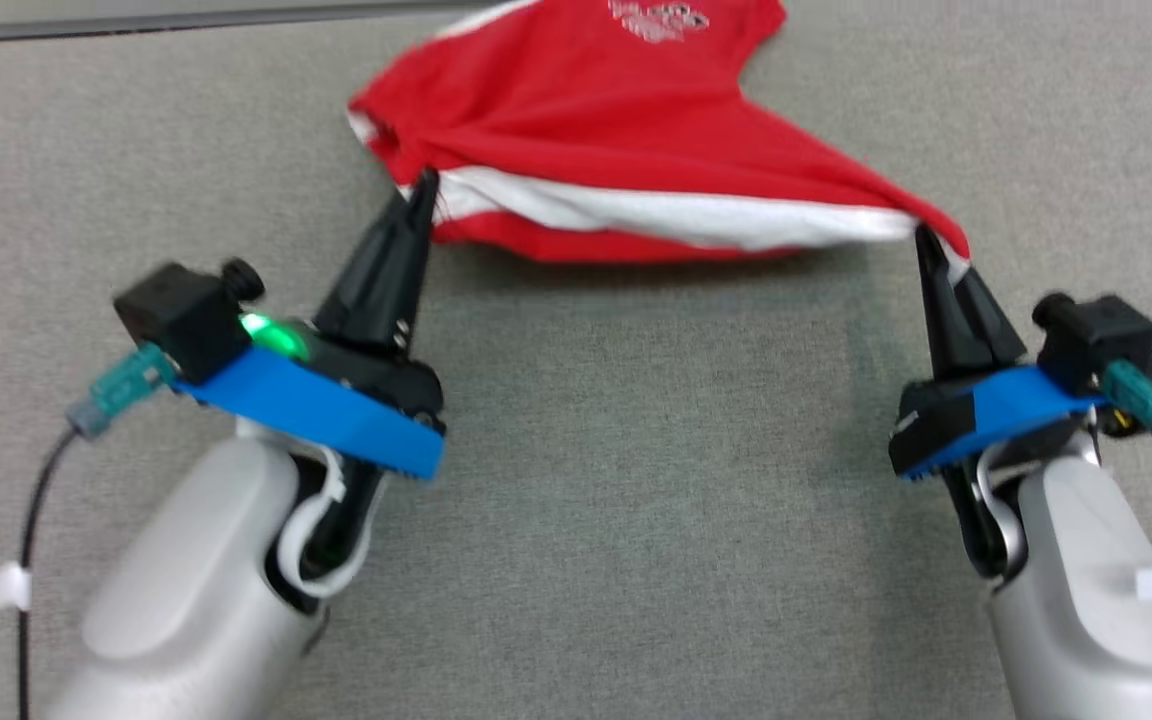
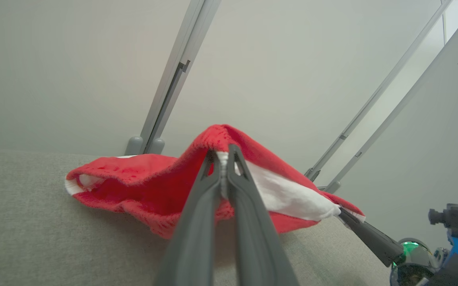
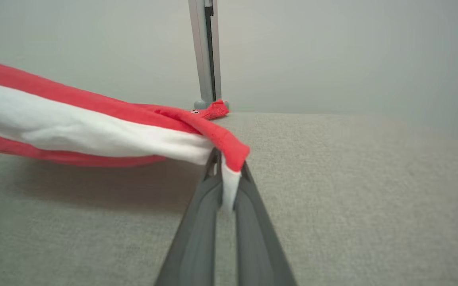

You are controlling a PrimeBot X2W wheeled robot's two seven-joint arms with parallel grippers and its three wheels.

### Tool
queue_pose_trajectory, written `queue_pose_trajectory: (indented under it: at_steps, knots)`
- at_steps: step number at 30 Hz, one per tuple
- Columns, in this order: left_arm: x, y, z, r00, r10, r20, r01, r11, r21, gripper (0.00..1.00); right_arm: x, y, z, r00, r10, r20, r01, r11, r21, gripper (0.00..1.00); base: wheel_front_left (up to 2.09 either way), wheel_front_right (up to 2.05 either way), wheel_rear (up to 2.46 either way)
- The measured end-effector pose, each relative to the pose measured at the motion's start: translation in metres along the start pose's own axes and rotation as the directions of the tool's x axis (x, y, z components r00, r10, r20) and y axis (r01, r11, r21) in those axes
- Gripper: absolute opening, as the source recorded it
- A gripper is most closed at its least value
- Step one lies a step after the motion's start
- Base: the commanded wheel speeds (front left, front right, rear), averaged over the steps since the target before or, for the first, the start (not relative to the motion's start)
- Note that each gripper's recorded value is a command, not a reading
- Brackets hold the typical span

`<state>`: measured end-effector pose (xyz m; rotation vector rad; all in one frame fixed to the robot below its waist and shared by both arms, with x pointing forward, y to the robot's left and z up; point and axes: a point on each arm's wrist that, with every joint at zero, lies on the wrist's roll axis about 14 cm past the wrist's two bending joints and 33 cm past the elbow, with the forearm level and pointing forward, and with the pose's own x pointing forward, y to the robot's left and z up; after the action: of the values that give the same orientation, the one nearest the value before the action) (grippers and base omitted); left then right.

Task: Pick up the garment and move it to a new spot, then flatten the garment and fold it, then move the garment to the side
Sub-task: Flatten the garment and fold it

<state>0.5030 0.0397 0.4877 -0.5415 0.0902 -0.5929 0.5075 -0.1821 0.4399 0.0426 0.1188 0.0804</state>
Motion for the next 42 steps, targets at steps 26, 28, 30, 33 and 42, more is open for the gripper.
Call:
queue_pose_trajectory:
  at_steps: [26,28,30,33,42]
  knots:
    - [-0.117,-0.071,-0.037,0.997,0.072,-0.036,-0.077,0.984,-0.158,0.00,-0.141,-0.012,0.014,0.991,-0.089,-0.097,0.089,0.996,-0.005,0.00,0.00,0.00,0.00]
    - [-0.112,-0.065,-0.042,0.995,0.088,-0.047,-0.095,0.981,-0.166,0.00,-0.130,-0.011,0.011,0.990,-0.083,-0.114,0.082,0.996,-0.019,0.00,0.00,0.00,0.00]
    - [-0.106,-0.058,-0.048,0.993,0.106,-0.058,-0.114,0.978,-0.172,0.00,-0.113,-0.008,0.009,0.990,-0.068,-0.124,0.065,0.997,-0.029,0.00,0.00,0.00,0.00]
    - [-0.095,-0.042,-0.047,0.988,0.149,-0.045,-0.154,0.969,-0.191,0.00,-0.084,-0.008,0.007,0.989,-0.038,-0.145,0.029,0.998,-0.064,0.00,0.00,0.00,0.00]
    - [-0.065,0.001,-0.047,0.962,0.273,-0.017,-0.269,0.933,-0.237,0.00,0.011,0.004,0.002,0.968,0.064,-0.242,-0.107,0.980,-0.168,0.00,0.00,0.00,0.00]
